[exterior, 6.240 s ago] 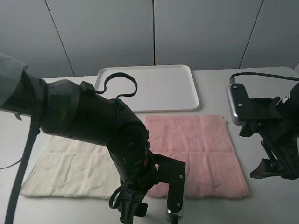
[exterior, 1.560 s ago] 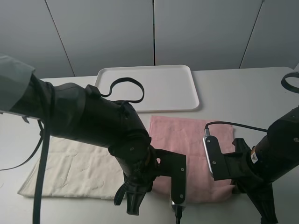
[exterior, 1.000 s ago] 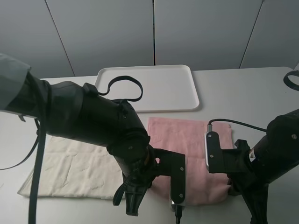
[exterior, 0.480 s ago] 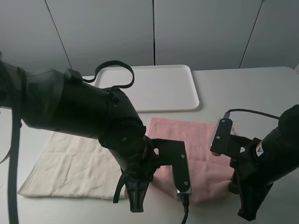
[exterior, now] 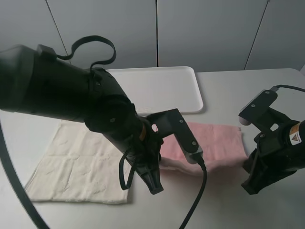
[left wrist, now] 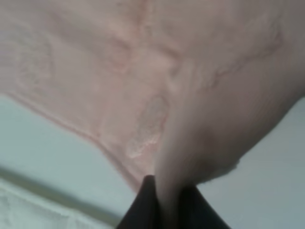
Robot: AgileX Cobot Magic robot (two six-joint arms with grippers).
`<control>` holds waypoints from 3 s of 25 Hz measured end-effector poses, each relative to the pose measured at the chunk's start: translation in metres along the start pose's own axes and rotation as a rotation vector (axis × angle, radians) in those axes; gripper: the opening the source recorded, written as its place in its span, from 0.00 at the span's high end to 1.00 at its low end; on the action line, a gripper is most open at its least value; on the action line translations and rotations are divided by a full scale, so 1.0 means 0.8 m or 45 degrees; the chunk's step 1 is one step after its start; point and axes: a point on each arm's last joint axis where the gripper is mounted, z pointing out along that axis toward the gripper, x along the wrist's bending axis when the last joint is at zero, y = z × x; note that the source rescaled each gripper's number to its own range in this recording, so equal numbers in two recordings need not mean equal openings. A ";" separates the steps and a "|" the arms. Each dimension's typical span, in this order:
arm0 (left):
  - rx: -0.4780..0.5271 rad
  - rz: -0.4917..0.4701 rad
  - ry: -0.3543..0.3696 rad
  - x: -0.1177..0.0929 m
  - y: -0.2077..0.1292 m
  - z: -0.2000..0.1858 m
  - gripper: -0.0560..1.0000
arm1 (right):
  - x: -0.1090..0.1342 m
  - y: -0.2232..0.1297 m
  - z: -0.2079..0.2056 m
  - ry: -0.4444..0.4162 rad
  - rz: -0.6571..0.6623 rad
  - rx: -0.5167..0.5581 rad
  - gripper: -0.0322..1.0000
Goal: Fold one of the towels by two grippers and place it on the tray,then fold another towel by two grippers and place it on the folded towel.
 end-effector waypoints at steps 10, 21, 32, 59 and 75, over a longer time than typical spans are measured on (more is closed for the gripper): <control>-0.101 -0.202 0.004 0.023 0.004 -0.008 0.94 | -0.007 0.004 -0.001 -0.069 0.278 -0.061 0.96; -0.280 -0.255 0.017 0.026 0.019 -0.011 0.94 | -0.022 0.012 -0.004 -0.226 0.421 -0.189 0.96; -0.298 -0.370 0.027 0.040 0.017 -0.002 0.66 | -0.030 0.023 0.000 -0.279 0.472 -0.312 0.61; -0.123 -0.914 0.027 0.128 0.031 -0.010 0.00 | -0.081 0.087 -0.011 -0.305 0.925 -0.158 0.00; 0.200 -0.968 -0.079 0.141 0.054 0.064 0.00 | -0.102 0.101 0.037 -0.146 0.858 0.269 0.00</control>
